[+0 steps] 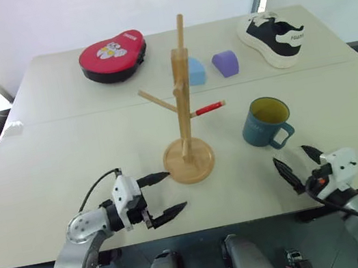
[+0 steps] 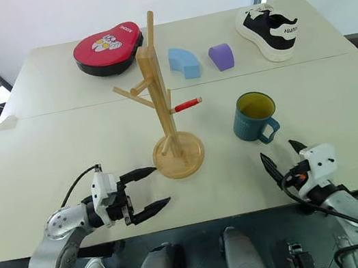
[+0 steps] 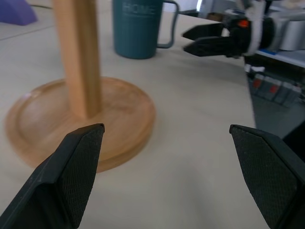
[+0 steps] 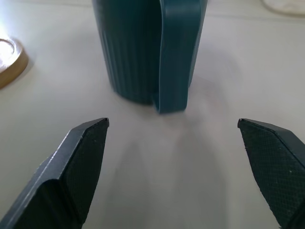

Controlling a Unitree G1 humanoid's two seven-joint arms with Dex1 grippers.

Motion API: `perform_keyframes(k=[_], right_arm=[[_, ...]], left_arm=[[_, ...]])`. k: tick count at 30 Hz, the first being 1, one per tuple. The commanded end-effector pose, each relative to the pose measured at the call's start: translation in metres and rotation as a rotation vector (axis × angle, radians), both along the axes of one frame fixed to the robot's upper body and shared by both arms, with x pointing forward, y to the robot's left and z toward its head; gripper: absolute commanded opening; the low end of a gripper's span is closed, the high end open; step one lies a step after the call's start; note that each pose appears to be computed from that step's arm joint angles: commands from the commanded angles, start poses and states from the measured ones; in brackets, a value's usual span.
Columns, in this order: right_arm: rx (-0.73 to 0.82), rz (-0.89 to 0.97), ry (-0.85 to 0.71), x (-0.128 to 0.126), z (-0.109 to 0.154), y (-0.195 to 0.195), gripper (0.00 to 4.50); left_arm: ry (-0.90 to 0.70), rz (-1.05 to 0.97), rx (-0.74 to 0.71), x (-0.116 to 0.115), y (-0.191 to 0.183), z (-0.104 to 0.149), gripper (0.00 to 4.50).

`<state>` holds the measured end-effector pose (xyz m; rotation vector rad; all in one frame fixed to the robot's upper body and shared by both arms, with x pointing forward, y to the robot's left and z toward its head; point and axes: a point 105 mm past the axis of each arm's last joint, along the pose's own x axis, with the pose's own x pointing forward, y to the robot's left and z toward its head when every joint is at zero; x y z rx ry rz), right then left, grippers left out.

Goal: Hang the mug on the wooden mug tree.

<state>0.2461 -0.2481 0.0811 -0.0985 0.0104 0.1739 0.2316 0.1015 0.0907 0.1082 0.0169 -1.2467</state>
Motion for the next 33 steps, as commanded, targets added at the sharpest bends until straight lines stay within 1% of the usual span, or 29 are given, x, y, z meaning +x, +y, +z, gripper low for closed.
perform_keyframes(k=[1, 6, 11, 16, 22, 23, 25, 27, 31, 32, 33], right_arm=[[-0.017, -0.082, -0.060, 0.005, 0.009, -0.011, 4.47], [-0.021, -0.159, -0.095, 0.012, 0.011, -0.020, 4.47], [-0.028, -0.228, -0.098, 0.015, 0.006, -0.028, 4.47], [-0.001, -0.253, -0.109, 0.026, 0.005, -0.029, 4.47], [0.031, -0.241, -0.102, 0.039, 0.002, -0.028, 4.47], [0.047, -0.234, -0.100, 0.042, 0.002, -0.027, 4.24], [0.063, -0.211, -0.098, 0.045, 0.002, -0.025, 3.62], [0.073, -0.188, -0.098, 0.046, 0.002, -0.022, 2.64], [0.093, -0.155, -0.099, 0.045, 0.001, -0.016, 0.49], [0.094, -0.141, -0.104, 0.045, 0.002, -0.014, 0.08], [0.095, -0.131, -0.107, 0.045, 0.003, -0.012, 0.08]], left_arm=[[-0.056, -0.053, -0.006, -0.003, -0.008, 0.011, 4.50], [-0.074, -0.096, -0.001, -0.004, -0.014, 0.013, 4.50], [-0.079, -0.094, -0.005, -0.004, -0.017, 0.012, 4.50], [-0.083, -0.067, 0.000, -0.006, -0.014, 0.011, 4.50], [-0.090, -0.033, -0.005, -0.009, -0.012, 0.013, 4.50], [-0.091, -0.026, -0.007, -0.009, -0.011, 0.013, 4.50], [-0.092, -0.014, -0.005, -0.010, -0.010, 0.013, 4.50], [-0.094, -0.004, -0.001, -0.010, -0.008, 0.013, 4.50], [-0.100, 0.022, 0.006, -0.007, -0.005, 0.013, 4.50], [-0.103, 0.029, 0.007, -0.006, -0.004, 0.014, 4.50], [-0.104, 0.032, 0.008, -0.004, -0.003, 0.015, 4.50]])
